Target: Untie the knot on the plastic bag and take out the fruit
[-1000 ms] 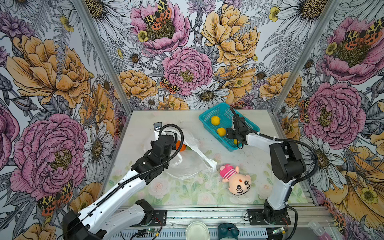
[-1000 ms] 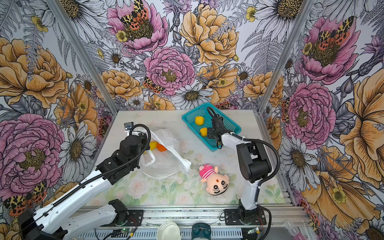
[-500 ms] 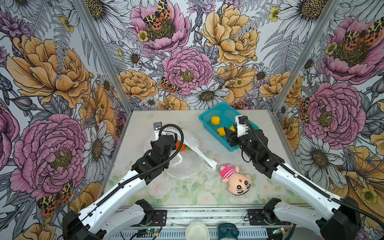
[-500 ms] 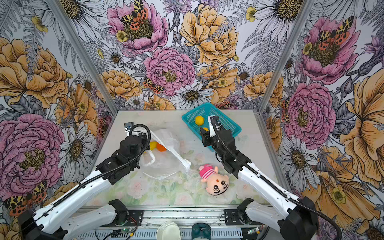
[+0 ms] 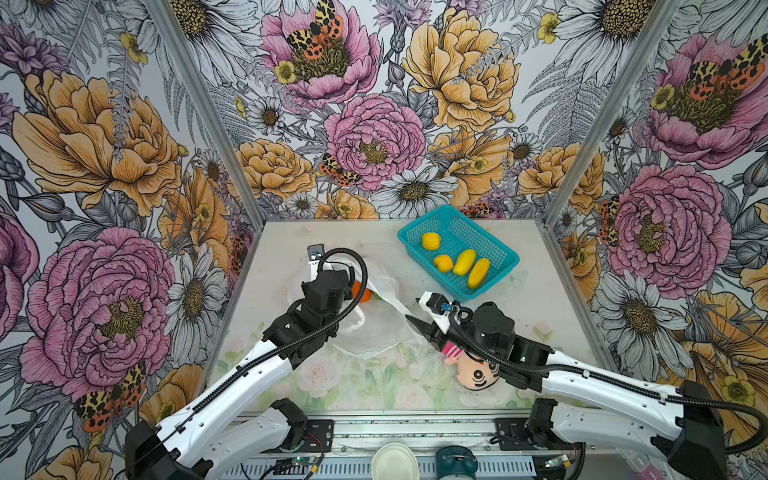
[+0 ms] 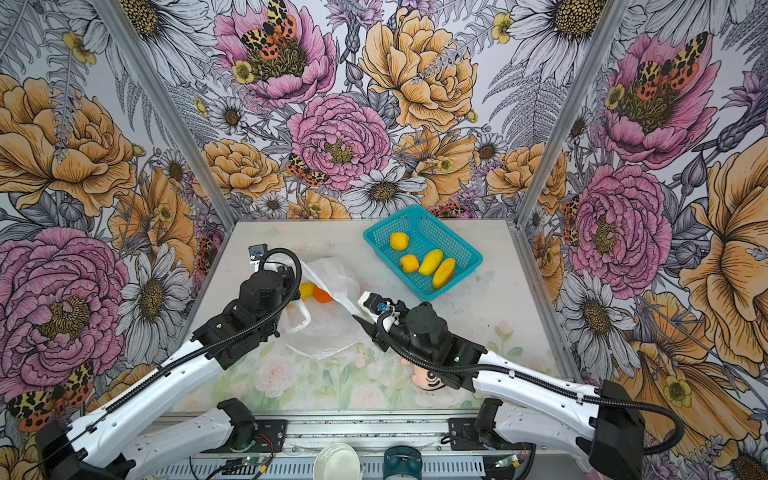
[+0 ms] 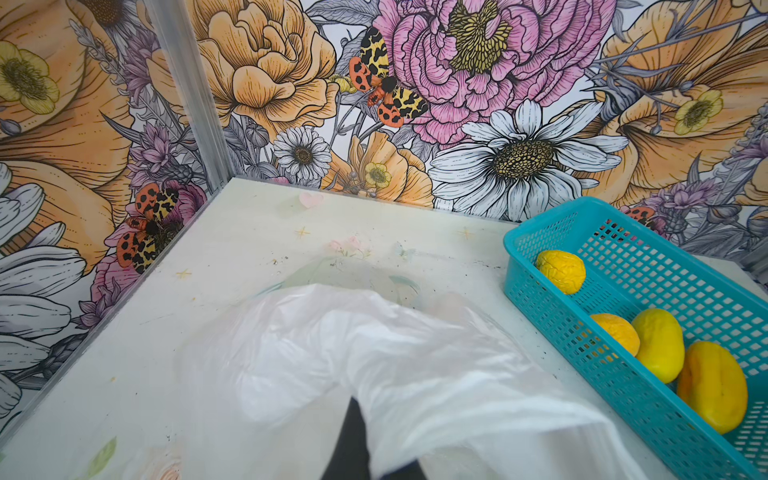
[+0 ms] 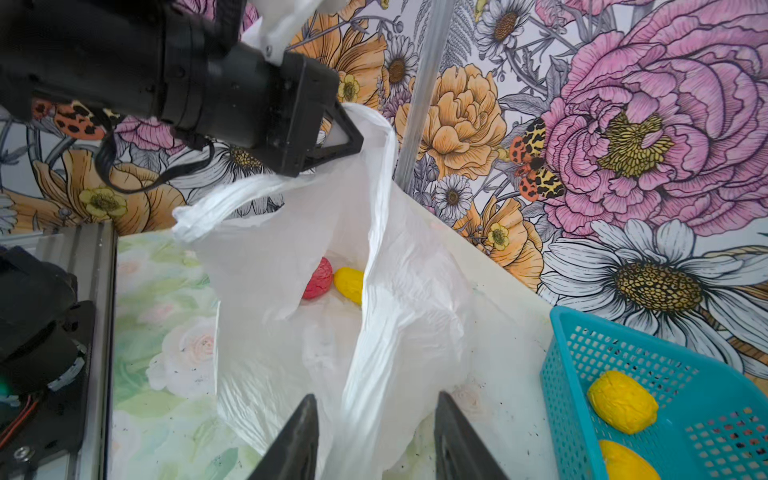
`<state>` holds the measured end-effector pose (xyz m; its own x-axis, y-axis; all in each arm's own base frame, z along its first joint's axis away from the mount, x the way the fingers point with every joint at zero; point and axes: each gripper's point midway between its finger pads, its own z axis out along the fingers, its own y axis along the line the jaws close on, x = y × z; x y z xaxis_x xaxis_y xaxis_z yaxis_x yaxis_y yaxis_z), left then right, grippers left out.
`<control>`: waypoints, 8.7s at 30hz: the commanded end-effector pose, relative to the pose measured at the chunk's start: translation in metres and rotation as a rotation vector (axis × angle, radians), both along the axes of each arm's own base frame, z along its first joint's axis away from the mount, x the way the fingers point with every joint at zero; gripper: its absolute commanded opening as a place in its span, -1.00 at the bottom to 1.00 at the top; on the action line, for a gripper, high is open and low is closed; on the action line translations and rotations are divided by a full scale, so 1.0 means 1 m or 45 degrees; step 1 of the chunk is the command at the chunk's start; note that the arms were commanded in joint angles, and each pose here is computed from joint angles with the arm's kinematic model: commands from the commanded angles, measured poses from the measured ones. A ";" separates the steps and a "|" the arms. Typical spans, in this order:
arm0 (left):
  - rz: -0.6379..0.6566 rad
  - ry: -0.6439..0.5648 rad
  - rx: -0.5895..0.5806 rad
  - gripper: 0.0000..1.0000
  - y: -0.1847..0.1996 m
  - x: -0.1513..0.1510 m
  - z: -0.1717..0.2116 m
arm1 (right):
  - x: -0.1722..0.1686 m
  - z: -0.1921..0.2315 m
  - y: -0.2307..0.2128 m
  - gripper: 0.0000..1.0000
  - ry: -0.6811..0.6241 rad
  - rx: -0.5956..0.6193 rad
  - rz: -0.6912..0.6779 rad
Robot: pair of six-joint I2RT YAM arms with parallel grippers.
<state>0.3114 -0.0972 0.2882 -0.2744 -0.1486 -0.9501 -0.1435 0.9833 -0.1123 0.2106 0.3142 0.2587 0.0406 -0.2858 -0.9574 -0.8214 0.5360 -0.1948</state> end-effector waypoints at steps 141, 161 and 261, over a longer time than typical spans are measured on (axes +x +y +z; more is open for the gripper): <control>-0.019 0.000 -0.026 -1.00 0.001 -0.003 -0.001 | 0.125 -0.105 0.116 -0.29 0.404 -0.065 -0.358; -0.014 0.017 -0.025 -1.00 0.000 0.000 -0.006 | 0.212 -0.192 0.132 0.58 0.492 -0.197 -0.874; -0.023 0.047 -0.046 -1.00 0.001 0.002 -0.011 | 0.246 -0.178 0.148 -0.13 0.690 -0.150 -0.634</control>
<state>0.3161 -0.0995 0.2791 -0.3110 -0.1765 -0.9339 -0.1197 0.9821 -0.1457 0.4675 0.4581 0.0471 -0.6325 -0.2534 -0.7320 -0.4331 0.8991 0.0630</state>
